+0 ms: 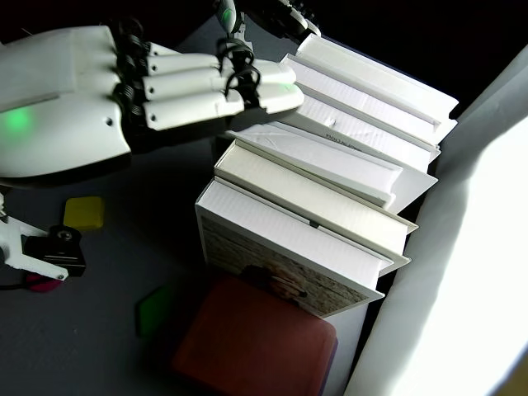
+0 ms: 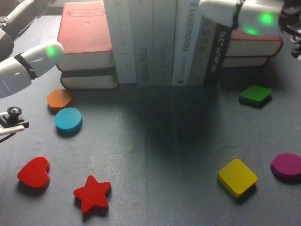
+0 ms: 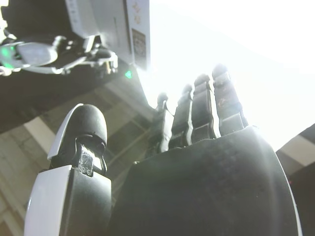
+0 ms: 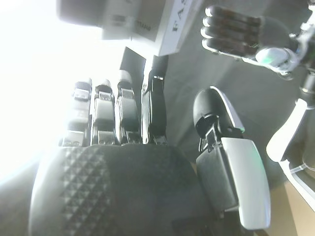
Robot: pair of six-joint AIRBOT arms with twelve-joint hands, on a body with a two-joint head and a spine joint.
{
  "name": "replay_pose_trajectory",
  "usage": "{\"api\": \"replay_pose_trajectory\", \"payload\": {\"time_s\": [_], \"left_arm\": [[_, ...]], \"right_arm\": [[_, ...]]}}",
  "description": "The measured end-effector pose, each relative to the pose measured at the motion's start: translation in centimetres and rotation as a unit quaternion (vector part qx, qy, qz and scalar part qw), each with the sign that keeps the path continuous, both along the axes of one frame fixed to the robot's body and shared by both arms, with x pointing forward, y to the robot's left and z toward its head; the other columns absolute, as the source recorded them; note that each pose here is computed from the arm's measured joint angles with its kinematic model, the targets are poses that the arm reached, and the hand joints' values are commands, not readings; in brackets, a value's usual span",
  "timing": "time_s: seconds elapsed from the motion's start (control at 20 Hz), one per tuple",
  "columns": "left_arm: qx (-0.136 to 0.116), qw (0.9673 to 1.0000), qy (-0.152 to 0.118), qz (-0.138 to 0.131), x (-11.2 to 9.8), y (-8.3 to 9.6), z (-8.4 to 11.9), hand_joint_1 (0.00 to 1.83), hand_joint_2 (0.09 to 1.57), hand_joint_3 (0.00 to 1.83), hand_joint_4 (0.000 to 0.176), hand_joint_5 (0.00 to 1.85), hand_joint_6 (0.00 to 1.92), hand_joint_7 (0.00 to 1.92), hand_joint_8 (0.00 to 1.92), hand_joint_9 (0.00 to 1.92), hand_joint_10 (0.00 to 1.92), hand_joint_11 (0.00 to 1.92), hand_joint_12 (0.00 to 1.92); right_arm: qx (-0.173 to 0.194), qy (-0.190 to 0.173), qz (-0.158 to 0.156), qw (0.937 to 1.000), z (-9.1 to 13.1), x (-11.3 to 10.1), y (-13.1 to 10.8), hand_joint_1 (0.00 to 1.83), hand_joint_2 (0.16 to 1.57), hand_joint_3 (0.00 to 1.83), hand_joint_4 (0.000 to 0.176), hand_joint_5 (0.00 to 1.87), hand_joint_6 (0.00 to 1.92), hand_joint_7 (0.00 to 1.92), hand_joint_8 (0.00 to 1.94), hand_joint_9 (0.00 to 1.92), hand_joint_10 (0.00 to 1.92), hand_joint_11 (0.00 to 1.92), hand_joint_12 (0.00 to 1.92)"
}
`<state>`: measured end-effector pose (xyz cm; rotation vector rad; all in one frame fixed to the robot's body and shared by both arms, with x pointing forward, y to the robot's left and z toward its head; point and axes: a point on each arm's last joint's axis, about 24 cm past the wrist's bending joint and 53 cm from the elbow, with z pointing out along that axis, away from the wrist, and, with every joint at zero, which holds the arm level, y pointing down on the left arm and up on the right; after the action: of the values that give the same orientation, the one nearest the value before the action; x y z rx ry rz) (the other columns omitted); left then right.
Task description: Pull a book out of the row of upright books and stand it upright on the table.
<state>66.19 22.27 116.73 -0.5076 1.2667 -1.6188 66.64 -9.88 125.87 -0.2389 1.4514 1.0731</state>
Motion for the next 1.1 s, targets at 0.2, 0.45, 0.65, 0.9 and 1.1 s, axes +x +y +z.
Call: {"api": "replay_pose_trajectory", "payload": {"time_s": [0.2, 0.45, 0.65, 0.9, 1.1], "left_arm": [[-0.001, 1.0000, -0.002, 0.000, 0.0, 0.0, 0.1, 0.25, 1.38, 0.00, 0.046, 0.06, 0.00, 0.00, 0.00, 0.00, 0.00, 0.00, 0.02], [-0.002, 1.0000, -0.002, 0.001, 0.0, 0.1, 0.1, 0.28, 1.38, 0.00, 0.029, 0.08, 0.01, 0.00, 0.00, 0.00, 0.00, 0.00, 0.01], [-0.005, 1.0000, -0.001, 0.004, 0.0, 0.2, 0.1, 0.27, 1.38, 0.00, 0.038, 0.07, 0.00, 0.00, 0.00, 0.00, 0.00, 0.00, 0.00], [-0.006, 1.0000, 0.000, 0.005, 0.0, 0.3, 0.1, 0.28, 1.38, 0.00, 0.039, 0.08, 0.00, 0.00, 0.00, 0.00, 0.00, 0.00, 0.00], [-0.005, 1.0000, 0.000, 0.005, 0.0, 0.4, 0.0, 0.32, 1.38, 0.00, 0.034, 0.09, 0.00, 0.00, 0.00, 0.00, 0.00, 0.01, 0.01]], "right_arm": [[0.017, 0.001, 0.027, 0.9995, -0.5, -2.4, -0.1, 0.16, 1.41, 0.00, 0.000, 0.73, 0.61, 0.15, 0.00, 0.00, 0.00, 0.00, 0.00], [0.035, 0.008, 0.057, 0.9977, -1.3, -4.9, -0.2, 0.10, 1.44, 0.01, 0.000, 0.78, 0.67, 0.25, 0.02, 0.00, 0.00, 0.00, 0.00], [0.046, 0.024, 0.079, 0.9955, -2.4, -6.5, -0.2, 0.84, 1.38, 0.00, 0.000, 0.54, 1.64, 0.38, 0.02, 0.04, 0.12, 0.00, 0.61], [0.061, 0.014, 0.080, 0.9948, -1.4, -6.4, -0.4, 0.07, 1.49, 0.01, 0.000, 0.04, 0.10, 0.12, 0.01, 0.02, 0.01, 0.00, 0.01], [0.056, 0.006, 0.080, 0.9952, -1.1, -6.5, -0.7, 0.33, 1.34, 0.00, 0.028, 0.00, 0.00, 0.00, 0.00, 0.00, 0.00, 0.00, 0.00]]}}
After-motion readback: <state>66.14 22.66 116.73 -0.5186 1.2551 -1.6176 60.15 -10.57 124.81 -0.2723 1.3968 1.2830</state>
